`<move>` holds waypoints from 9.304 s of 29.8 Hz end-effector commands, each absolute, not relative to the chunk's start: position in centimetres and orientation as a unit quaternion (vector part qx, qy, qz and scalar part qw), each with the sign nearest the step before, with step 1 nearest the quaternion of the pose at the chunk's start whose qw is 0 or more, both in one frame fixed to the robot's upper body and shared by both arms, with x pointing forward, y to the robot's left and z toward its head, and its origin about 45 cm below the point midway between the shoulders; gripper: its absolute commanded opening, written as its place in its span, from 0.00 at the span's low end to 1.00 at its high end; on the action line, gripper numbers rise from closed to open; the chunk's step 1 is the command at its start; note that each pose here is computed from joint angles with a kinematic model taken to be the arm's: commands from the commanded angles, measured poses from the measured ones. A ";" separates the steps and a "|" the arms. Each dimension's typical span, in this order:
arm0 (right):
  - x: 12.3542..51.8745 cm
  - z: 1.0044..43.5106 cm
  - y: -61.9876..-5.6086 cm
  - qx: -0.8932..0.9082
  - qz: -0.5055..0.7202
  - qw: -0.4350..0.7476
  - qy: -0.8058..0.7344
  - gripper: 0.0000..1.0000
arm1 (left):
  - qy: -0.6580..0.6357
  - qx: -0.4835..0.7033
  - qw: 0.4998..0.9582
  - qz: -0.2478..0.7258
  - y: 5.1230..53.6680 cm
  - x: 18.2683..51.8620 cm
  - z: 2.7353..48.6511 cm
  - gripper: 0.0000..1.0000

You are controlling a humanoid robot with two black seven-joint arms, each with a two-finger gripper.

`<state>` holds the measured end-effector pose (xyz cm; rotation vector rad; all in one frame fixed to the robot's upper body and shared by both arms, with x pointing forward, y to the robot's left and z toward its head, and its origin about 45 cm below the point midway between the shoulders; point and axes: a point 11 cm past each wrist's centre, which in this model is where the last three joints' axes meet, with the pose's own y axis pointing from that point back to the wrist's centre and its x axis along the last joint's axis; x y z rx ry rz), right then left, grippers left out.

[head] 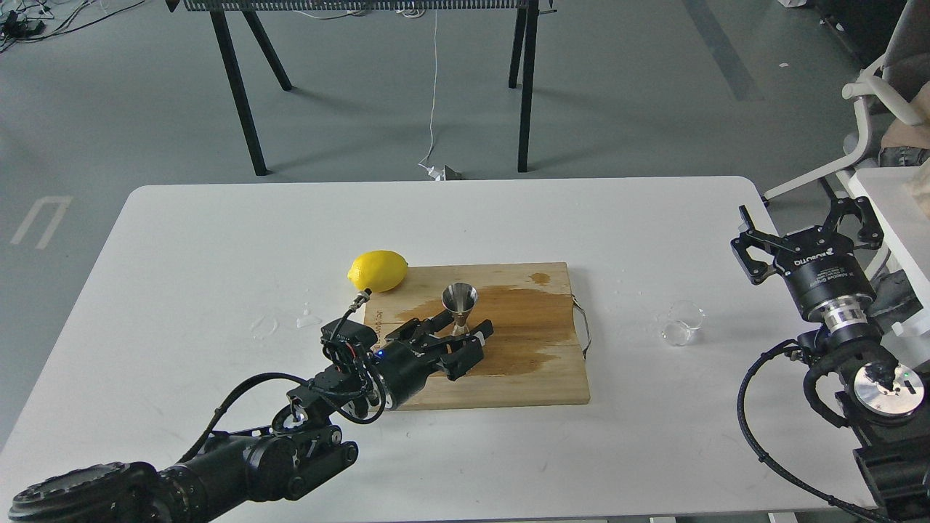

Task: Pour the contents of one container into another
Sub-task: 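Turn the jigger upright and lower it onto the board, then open the left gripper and withdraw it from the jigger, then raise the right gripper toward the board, then reach the right gripper over the jigger on the board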

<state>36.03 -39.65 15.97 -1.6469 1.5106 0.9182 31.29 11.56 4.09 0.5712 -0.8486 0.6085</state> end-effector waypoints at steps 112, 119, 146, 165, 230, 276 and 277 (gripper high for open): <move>34.6 14.9 -39.1 -0.656 0.380 0.310 0.574 0.99 | -0.323 0.265 0.828 0.374 25.0 27.3 7.9 0.87; 33.5 15.5 -38.6 -0.687 0.408 0.262 0.542 0.99 | -0.160 0.200 0.876 0.409 26.3 28.8 11.0 0.87; 29.1 8.0 -34.4 -0.493 0.603 0.275 0.563 0.99 | 0.167 -0.151 0.847 0.482 29.7 34.0 16.5 0.91; 30.2 7.0 -34.4 -0.422 0.638 0.242 0.597 0.99 | 0.169 -0.142 0.846 0.486 30.1 33.8 16.0 0.92; 31.3 7.5 -30.5 -0.444 0.648 0.230 0.575 0.40 | 0.171 -0.127 0.838 0.502 31.2 33.8 15.0 0.92; 36.5 19.7 -9.8 -0.856 0.200 -0.141 0.456 0.39 | 0.167 -0.131 0.839 0.501 31.2 34.1 15.4 0.92; 36.6 19.9 -9.6 -0.858 0.192 -0.144 0.454 0.39 | 0.167 -0.130 0.839 0.501 31.2 34.1 15.4 0.92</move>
